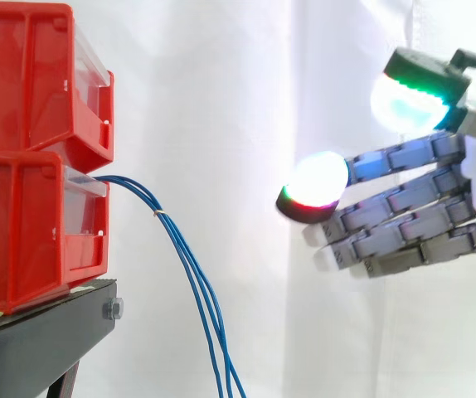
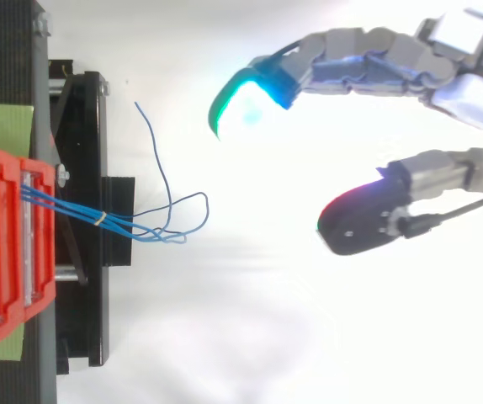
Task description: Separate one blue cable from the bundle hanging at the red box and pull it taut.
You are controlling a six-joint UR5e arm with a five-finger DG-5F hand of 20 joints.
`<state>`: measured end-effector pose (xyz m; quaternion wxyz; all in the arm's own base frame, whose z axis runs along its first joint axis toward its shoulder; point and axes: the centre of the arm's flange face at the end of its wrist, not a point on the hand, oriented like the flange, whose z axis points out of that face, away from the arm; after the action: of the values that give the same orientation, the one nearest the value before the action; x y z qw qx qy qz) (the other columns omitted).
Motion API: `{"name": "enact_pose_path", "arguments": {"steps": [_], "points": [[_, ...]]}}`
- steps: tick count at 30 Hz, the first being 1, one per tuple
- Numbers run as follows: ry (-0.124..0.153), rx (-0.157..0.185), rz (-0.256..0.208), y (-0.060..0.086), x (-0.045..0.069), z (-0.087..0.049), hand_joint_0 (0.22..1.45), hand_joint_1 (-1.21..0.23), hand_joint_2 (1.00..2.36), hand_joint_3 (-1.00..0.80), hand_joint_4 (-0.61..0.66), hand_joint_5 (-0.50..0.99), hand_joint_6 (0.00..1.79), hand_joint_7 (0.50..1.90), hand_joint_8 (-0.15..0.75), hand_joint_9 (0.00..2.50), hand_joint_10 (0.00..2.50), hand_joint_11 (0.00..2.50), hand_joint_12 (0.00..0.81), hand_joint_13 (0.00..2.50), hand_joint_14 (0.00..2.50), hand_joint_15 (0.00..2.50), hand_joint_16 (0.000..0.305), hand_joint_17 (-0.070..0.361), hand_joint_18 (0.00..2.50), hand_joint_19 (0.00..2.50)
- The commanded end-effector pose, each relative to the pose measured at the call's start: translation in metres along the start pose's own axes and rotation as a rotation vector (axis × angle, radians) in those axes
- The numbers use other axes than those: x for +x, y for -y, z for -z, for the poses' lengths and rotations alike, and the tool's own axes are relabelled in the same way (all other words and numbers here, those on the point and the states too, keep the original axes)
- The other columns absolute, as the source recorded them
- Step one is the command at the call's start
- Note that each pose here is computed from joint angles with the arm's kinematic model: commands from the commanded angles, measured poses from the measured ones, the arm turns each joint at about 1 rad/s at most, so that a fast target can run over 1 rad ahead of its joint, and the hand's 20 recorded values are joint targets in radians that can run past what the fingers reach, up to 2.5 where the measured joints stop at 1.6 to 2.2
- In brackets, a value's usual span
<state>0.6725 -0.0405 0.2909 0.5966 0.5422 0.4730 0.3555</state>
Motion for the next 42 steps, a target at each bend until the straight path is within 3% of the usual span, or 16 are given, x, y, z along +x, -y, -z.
{"name": "enact_pose_path", "arguments": {"steps": [1, 6, 7, 10, 12, 14, 15, 17, 18, 23, 25, 27, 33, 40, 42], "points": [[-0.016, 0.03, -0.018, 0.004, 0.008, -0.014, 0.55, -0.67, 1.0, -0.5, 0.26, -0.22, 0.5, 0.83, 0.29, 0.36, 0.0, 0.07, 0.269, 0.3, 0.0, 0.0, 0.026, 0.059, 0.1, 0.0], [-0.003, 0.002, 0.004, 0.0, 0.015, -0.015, 0.55, -0.67, 1.0, -0.5, 0.26, -0.22, 0.5, 0.83, 0.291, 0.37, 0.0, 0.07, 0.268, 0.3, 0.0, 0.0, 0.026, 0.058, 0.1, 0.0], [0.01, -0.003, 0.027, 0.002, 0.016, -0.017, 0.55, -0.66, 1.0, -0.5, 0.26, -0.22, 0.5, 0.83, 0.291, 0.37, 0.0, 0.07, 0.268, 0.3, 0.0, 0.0, 0.026, 0.058, 0.1, 0.0], [0.021, -0.013, 0.037, 0.007, 0.021, -0.025, 0.55, -0.66, 1.0, -0.5, 0.26, -0.22, 0.5, 0.83, 0.291, 0.37, 0.0, 0.07, 0.268, 0.3, 0.0, 0.0, 0.026, 0.059, 0.1, 0.0], [0.021, -0.012, 0.024, 0.014, 0.029, -0.042, 0.55, -0.66, 1.0, -0.5, 0.26, -0.22, 0.5, 0.83, 0.291, 0.37, 0.0, 0.07, 0.268, 0.3, 0.0, 0.0, 0.026, 0.058, 0.1, 0.0], [0.018, -0.005, 0.016, 0.019, 0.03, -0.049, 0.55, -0.66, 1.0, -0.5, 0.26, -0.22, 0.5, 0.83, 0.292, 0.37, 0.0, 0.08, 0.269, 0.3, 0.0, 0.0, 0.026, 0.058, 0.1, 0.0], [0.001, 0.014, 0.005, 0.026, 0.034, -0.055, 0.55, -0.66, 1.0, -0.5, 0.26, -0.22, 0.5, 0.83, 0.291, 0.37, 0.0, 0.08, 0.269, 0.3, 0.0, 0.0, 0.026, 0.058, 0.1, 0.0], [-0.009, 0.019, -0.013, 0.026, 0.035, -0.058, 0.55, -0.66, 1.0, -0.5, 0.26, -0.22, 0.5, 0.83, 0.292, 0.37, 0.0, 0.08, 0.268, 0.3, 0.0, 0.0, 0.026, 0.058, 0.1, 0.0], [-0.019, 0.017, -0.026, 0.024, 0.035, -0.059, 0.55, -0.66, 1.0, -0.5, 0.26, -0.22, 0.5, 0.83, 0.292, 0.37, 0.0, 0.07, 0.269, 0.3, 0.0, 0.0, 0.026, 0.058, 0.1, 0.0], [-0.011, -0.014, 0.015, 0.02, 0.037, -0.062, 0.55, -0.66, 1.0, -0.5, 0.26, -0.22, 0.5, 0.83, 0.294, 0.38, 0.0, 0.07, 0.269, 0.3, 0.0, 0.0, 0.026, 0.058, 0.1, 0.0], [-0.009, -0.026, 0.028, 0.029, 0.044, -0.065, 0.55, -0.66, 1.0, -0.5, 0.26, -0.22, 0.5, 0.83, 0.294, 0.38, 0.0, 0.07, 0.269, 0.3, 0.0, 0.0, 0.026, 0.058, 0.11, 0.0], [-0.012, -0.021, 0.028, 0.038, 0.048, -0.067, 0.55, -0.66, 1.0, -0.5, 0.26, -0.22, 0.5, 0.83, 0.295, 0.38, 0.0, 0.07, 0.268, 0.3, 0.0, 0.0, 0.026, 0.059, 0.11, 0.0], [-0.018, -0.039, 0.012, 0.037, 0.058, -0.071, 0.55, -0.66, 1.0, -0.5, 0.27, -0.22, 0.5, 0.83, 0.296, 0.38, 0.0, 0.06, 0.268, 0.31, 0.0, 0.0, 0.026, 0.058, 0.11, 0.0], [-0.031, -0.039, 0.025, 0.038, 0.066, -0.068, 0.55, -0.66, 1.0, -0.5, 0.27, -0.21, 0.5, 0.83, 0.298, 0.4, 0.0, 0.07, 0.269, 0.32, 0.0, 0.01, 0.026, 0.058, 0.12, 0.0], [-0.039, -0.026, 0.032, 0.05, 0.072, -0.07, 0.55, -0.66, 1.0, -0.5, 0.27, -0.21, 0.5, 0.83, 0.299, 0.4, 0.0, 0.07, 0.27, 0.32, 0.0, 0.02, 0.026, 0.058, 0.12, 0.0]]}}
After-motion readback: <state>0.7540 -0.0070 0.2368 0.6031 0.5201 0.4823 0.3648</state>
